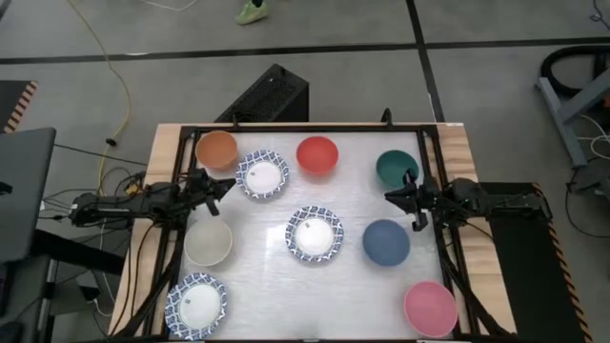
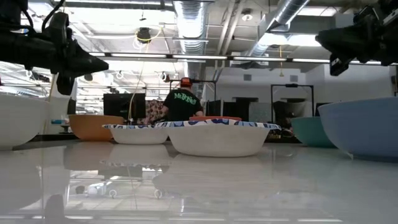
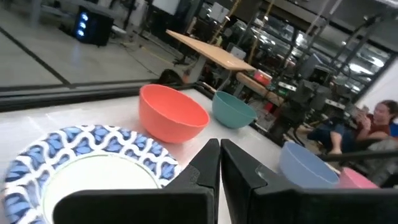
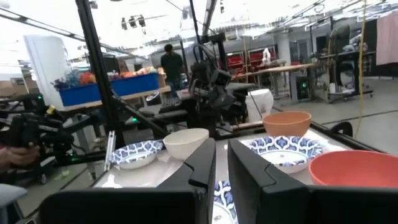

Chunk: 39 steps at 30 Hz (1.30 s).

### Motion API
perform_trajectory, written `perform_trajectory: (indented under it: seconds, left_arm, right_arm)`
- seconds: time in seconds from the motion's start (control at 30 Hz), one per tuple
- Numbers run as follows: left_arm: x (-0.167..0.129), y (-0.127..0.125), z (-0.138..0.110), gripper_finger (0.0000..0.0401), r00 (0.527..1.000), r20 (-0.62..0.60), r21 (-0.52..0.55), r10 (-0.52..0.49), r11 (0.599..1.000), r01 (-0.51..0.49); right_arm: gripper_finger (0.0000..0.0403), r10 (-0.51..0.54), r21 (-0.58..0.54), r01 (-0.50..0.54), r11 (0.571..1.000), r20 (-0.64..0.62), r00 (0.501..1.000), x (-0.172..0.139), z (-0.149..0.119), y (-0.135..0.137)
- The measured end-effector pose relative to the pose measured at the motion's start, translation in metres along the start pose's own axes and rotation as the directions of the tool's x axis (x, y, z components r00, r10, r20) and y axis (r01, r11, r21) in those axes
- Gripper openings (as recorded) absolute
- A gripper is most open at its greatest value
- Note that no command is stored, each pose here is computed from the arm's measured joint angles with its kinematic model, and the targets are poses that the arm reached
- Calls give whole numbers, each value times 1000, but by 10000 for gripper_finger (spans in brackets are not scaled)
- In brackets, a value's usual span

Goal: Nest bowls inside each other
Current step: Stack the top white pattern bowl into the middle white pattern bowl

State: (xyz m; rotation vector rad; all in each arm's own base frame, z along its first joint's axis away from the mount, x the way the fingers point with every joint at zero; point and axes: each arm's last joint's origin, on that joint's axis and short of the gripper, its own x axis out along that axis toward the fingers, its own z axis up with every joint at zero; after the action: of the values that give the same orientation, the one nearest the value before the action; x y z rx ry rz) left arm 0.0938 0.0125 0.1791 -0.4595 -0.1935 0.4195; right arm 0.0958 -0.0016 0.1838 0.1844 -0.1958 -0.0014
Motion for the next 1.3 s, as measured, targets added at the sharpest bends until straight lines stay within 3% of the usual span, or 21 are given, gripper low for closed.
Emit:
perform_trajectory:
  seconds: [0.2, 0.37, 0.43, 0.53, 0.63, 0.77, 0.87, 1.0, 1.13, 1.2, 1.3]
  left_arm:
    - [-4, -16, 32, 38, 984, 111, -3, -141, 990, 142]
    - [-7, -30, 57, 78, 957, 111, 9, -266, 964, 267]
    - [-5, -35, 63, 95, 959, 69, 20, -273, 962, 273]
    - [-1, -41, 71, 117, 972, -36, 68, -231, 970, 233]
    - [6, -44, 71, 132, 970, -219, 157, -109, 977, 145]
    - [17, -46, 66, 139, 885, -453, 330, 108, 942, 54]
    - [29, -48, 57, 139, 802, -566, 422, 189, 903, 85]
    - [45, -50, 41, 139, 733, -636, 484, 239, 864, 138]
    - [51, -52, 32, 139, 674, -712, 417, 195, 891, 183]
    - [52, -54, 33, 139, 664, -732, 377, 155, 903, 205]
    - [53, -62, 47, 139, 687, -716, 354, 121, 912, 208]
  right_arm:
    - [66, -36, -8, 38, 999, 122, 992, -1, 13, 0]
    - [66, -24, -95, 44, 995, 198, 980, -3, 31, 3]
    - [66, -32, -106, 56, 993, 216, 976, -3, 37, 4]
    - [66, -73, -100, 97, 990, 219, 973, -3, 47, 5]
    - [66, -106, -102, 124, 987, 172, 979, -1, 54, 5]
    - [73, -133, -148, 144, 978, 83, 988, 6, 63, 7]
    - [85, -149, -173, 149, 973, 17, 989, 14, 66, 7]
    - [117, -184, -203, 166, 965, -72, 980, 29, 63, 6]
    - [166, -231, -231, 192, 954, -156, 960, 54, 62, 5]
    - [187, -231, -267, 184, 946, -155, 961, 73, 68, 6]
    - [206, -224, -343, 154, 927, -176, 959, 111, 78, 9]
